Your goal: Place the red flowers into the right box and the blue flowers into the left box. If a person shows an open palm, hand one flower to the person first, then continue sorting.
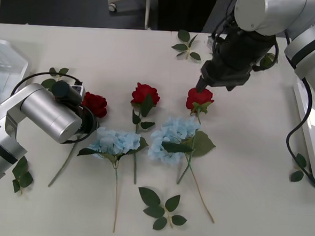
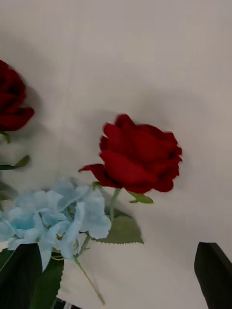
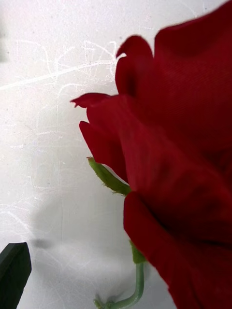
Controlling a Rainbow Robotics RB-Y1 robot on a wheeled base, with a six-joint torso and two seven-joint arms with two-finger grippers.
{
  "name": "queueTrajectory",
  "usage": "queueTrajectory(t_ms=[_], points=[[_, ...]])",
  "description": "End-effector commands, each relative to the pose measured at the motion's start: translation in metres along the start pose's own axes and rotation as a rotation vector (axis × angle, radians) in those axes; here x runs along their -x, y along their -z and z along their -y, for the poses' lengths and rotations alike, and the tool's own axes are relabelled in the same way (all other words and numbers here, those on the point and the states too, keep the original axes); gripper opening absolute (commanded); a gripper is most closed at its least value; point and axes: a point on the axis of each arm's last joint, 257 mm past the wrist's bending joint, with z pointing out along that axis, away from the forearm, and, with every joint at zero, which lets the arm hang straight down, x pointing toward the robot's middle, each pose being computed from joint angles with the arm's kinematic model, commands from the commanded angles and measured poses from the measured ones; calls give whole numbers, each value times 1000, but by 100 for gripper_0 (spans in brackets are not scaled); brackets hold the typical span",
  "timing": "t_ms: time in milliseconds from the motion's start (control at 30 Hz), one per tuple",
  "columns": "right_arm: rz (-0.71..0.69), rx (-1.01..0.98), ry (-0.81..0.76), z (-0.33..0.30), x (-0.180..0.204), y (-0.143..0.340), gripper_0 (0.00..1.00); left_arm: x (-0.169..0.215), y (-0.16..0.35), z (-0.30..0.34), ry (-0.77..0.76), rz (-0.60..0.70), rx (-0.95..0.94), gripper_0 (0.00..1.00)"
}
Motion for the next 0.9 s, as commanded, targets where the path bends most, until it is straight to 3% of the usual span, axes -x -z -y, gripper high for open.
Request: queueTrajectory(t_ms=[33,267,733,800,867,900], points=[[-43,-120,-120,11,-14,-6,95,9,3,7,-85,23,0,100],[-69,-220,-212,9,-32,-38,96,11,7,0,-102,12,30,100],[-57,-311,-210,10,-53,-87,95,-3,0,1,-106,-36,10,100],[-44,-314,-206,8,-52,-90,96,-3,0,2,-110,-38,7,91],[-28,-302,-210,5,-50,-97,96,-4,-2,1,-111,-40,5,67],[-21,-295,-211,4,-49,-99,96,-5,-3,0,-109,-42,5,63]])
